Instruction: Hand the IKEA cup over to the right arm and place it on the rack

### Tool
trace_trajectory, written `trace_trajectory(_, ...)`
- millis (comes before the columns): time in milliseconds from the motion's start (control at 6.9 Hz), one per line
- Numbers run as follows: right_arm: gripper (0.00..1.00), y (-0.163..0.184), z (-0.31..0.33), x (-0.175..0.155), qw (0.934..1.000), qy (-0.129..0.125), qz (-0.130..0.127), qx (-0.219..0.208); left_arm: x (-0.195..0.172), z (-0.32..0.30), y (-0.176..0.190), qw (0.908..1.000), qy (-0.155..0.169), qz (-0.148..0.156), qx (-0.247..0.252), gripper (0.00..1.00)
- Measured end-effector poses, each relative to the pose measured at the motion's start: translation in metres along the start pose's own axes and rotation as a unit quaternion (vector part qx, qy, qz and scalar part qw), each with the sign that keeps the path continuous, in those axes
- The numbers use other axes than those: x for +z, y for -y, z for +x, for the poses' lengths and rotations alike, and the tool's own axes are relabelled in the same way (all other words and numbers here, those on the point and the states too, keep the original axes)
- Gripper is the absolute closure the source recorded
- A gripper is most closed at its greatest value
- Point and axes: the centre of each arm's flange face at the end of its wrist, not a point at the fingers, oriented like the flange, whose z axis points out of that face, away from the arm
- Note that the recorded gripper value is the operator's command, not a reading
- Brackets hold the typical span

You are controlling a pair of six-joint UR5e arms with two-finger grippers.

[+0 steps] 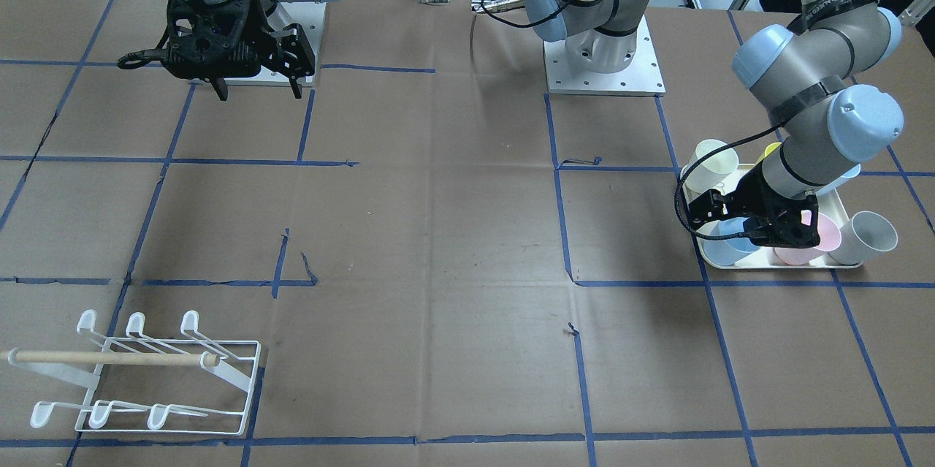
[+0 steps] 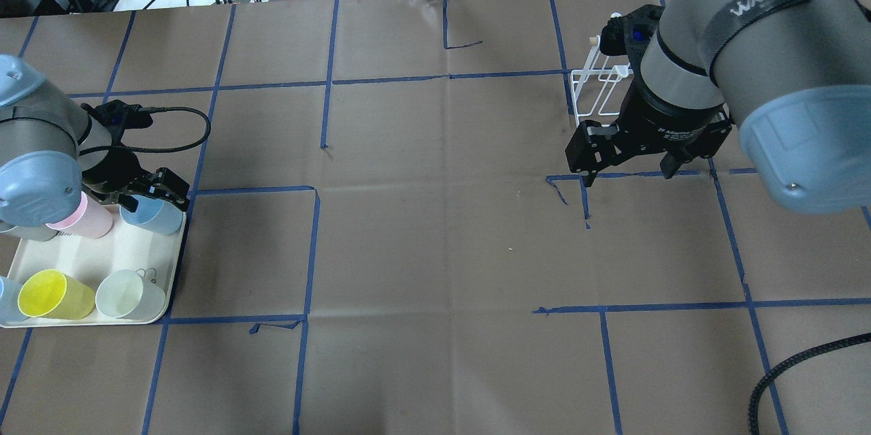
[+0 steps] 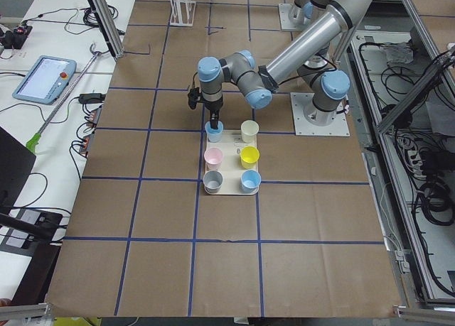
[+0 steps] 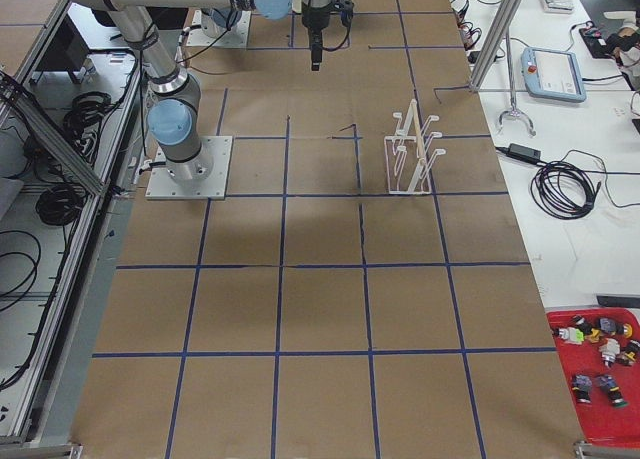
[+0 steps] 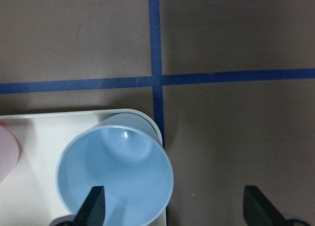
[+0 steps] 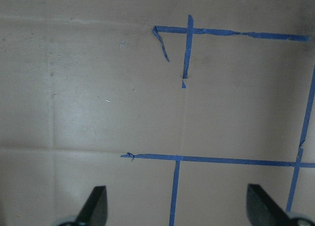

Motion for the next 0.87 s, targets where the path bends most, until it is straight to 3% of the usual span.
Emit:
trace_trajectory(145,0.00,0.0000,0.0000,-0.0001,1.0000,0.000,0.000,0.000,0.0085,-0.0002,-0.0010,1.0000,-0.002,-0.006,-0.001,0.03)
trace_trajectory(290,0.00,0.0000,0.0000,-0.0001,1.0000,0.000,0.000,0.000,0.0129,-0.0002,-0.0022,1.0000,-0.002,-0.009,-0.001,0.33)
trace_trajectory(435,0.00,0.0000,0.0000,-0.0001,1.0000,0.000,0.000,0.000,0.0141,-0.0004,-0.0025,0.9999,-0.002,-0.010,-0.002,0.75)
trace_trajectory(580,0.00,0.0000,0.0000,-0.0002,1.0000,0.000,0.000,-0.001,0.0142,-0.0008,-0.0022,0.9999,-0.002,-0.010,-0.003,1.00)
trace_trajectory(869,0.00,0.0000,0.0001,-0.0002,1.0000,-0.001,0.000,-0.001,0.0123,-0.0018,-0.0007,0.9999,0.000,-0.008,-0.009,1.00)
